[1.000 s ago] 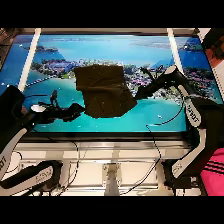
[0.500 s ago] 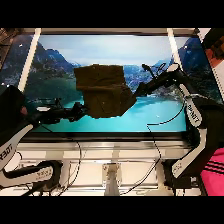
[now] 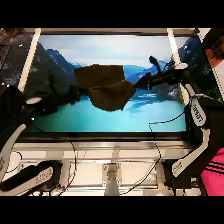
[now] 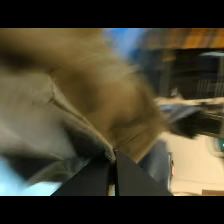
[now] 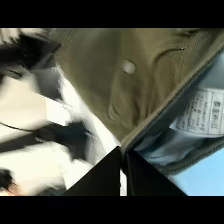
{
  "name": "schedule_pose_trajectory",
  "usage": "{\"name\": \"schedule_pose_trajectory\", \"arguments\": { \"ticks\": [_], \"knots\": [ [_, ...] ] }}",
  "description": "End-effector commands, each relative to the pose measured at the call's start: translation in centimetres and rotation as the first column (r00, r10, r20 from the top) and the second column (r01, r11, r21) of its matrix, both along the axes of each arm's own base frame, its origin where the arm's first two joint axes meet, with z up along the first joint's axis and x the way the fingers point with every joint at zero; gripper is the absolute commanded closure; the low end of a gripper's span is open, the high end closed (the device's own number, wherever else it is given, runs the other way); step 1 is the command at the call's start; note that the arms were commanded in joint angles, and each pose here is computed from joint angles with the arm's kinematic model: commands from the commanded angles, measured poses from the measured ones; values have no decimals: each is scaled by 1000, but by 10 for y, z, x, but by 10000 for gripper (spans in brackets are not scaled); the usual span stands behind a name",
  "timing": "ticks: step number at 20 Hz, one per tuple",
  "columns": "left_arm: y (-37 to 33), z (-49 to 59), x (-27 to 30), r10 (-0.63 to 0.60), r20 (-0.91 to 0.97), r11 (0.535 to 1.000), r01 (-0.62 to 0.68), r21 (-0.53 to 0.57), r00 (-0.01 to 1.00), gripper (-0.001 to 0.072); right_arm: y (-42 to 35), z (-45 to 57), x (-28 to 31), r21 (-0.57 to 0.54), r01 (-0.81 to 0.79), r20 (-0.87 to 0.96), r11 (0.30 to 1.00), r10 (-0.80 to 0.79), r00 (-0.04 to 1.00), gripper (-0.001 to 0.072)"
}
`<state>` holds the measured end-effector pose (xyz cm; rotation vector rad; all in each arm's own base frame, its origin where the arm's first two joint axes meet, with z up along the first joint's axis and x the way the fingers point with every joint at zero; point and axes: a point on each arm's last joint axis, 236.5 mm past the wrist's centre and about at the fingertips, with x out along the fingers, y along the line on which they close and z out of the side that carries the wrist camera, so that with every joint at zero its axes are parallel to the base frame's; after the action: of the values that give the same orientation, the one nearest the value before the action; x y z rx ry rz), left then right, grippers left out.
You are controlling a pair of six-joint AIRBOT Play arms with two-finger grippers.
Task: Fold the clothes and pants, and hang the long-sleeved shirts on hangers.
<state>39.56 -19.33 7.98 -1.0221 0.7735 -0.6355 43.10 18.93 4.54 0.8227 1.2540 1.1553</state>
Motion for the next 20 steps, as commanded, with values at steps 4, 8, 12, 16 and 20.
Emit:
{"name": "schedule_pose_trajectory", "arguments": {
  "ticks": [4, 8, 12, 16, 20],
  "knots": [
    [15, 201, 34, 71, 471, 983, -142, 116, 879, 696, -11, 140, 51, 423, 213, 123, 881, -289, 949, 694],
    [17, 206, 56, 71, 477, 976, -160, 149, 876, 695, -10, 151, 77, 372, 339, 157, 864, -419, 895, 694],
    [21, 189, 82, 114, 435, 975, -184, 121, 893, 695, -7, 161, 115, 399, 495, 96, 772, -572, 815, 694],
    [20, 251, 115, 139, 542, 976, -206, 65, 829, 696, -16, 204, 162, 428, 632, 165, 646, -743, 648, 694],
    [18, 309, 150, 169, 620, 979, -203, -15, 766, 696, -40, 305, 187, 541, 684, 343, 489, -871, 352, 694]
  ]
}}
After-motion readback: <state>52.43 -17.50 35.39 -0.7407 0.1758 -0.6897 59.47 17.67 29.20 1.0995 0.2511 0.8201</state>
